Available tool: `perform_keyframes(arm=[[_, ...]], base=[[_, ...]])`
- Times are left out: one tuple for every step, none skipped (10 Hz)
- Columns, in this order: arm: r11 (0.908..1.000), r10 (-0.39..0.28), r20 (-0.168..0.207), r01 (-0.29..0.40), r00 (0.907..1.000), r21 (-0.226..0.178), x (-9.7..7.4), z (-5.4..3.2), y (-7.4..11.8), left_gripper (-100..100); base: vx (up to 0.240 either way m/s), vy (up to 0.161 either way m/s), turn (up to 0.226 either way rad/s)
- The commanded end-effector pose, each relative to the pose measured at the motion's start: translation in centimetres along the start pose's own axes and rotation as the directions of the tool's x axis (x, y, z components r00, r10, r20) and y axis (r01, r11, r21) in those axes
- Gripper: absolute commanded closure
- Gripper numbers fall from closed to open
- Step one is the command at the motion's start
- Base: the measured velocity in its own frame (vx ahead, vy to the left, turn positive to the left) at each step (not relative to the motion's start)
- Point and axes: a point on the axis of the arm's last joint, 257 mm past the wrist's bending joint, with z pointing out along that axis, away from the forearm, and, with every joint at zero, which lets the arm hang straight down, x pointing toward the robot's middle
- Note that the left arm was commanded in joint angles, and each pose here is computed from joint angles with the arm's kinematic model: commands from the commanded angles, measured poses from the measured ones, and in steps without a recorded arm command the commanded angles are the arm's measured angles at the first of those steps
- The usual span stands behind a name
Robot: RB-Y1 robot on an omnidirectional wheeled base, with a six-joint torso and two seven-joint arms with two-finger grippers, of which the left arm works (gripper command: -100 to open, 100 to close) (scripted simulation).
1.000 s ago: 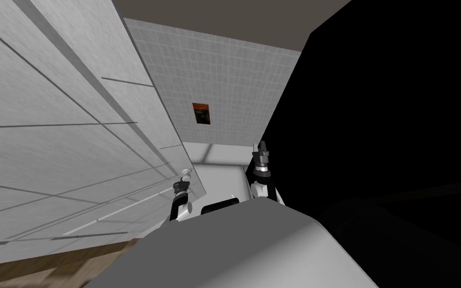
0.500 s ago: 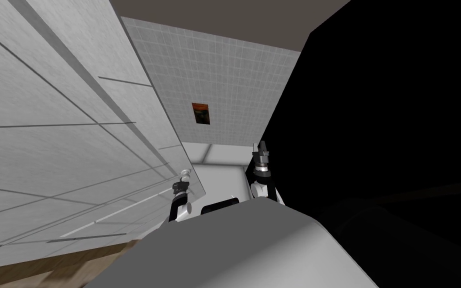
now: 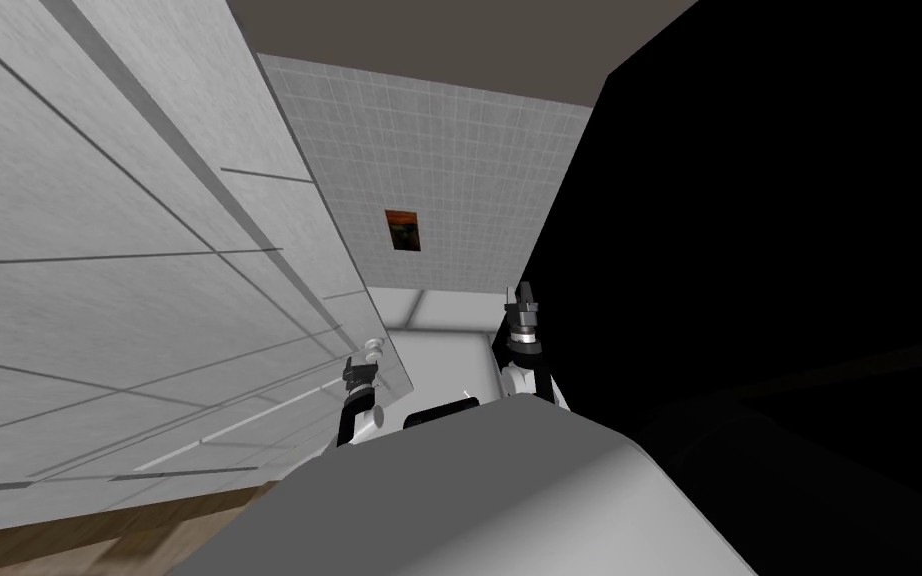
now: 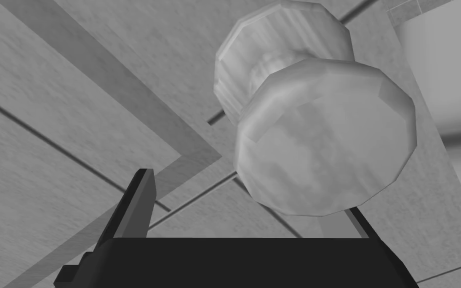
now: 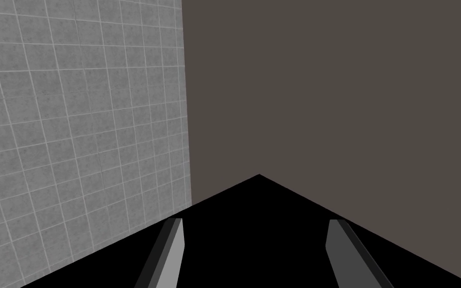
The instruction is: Push the door open
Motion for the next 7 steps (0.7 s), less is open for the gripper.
perform_keyframes(arm=[[0.9982, -0.06, -0.005, 0.06, 0.9982, -0.001, 0.65, -0.07, 0.57, -100], [0.9953, -0.097, -0.004, 0.097, 0.9953, 0.003, 0.77, -0.14, 0.61, -100], [0.9907, -0.136, -0.003, 0.136, 0.9907, 0.007, 0.89, -0.22, 0.65, -100], [0.984, -0.178, -0.002, 0.178, 0.9841, 0.012, 1.03, -0.31, 0.72, -100], [0.9752, -0.221, -0.001, 0.221, 0.9753, 0.017, 1.18, -0.41, 0.8, -100], [0.9641, -0.265, -0.001, 0.265, 0.9643, 0.022, 1.33, -0.52, 0.89, -100], [0.9509, -0.308, 0.0, 0.308, 0.9513, 0.027, 1.49, -0.64, 0.99, -100]], base=[[-0.113, -0.004, -0.115], [-0.11, -0.026, -0.078], [-0.097, -0.019, -0.027], [-0.094, -0.01, -0.036], [-0.097, -0.003, -0.076], [-0.097, 0.001, -0.067], [-0.089, -0.005, -0.052]])
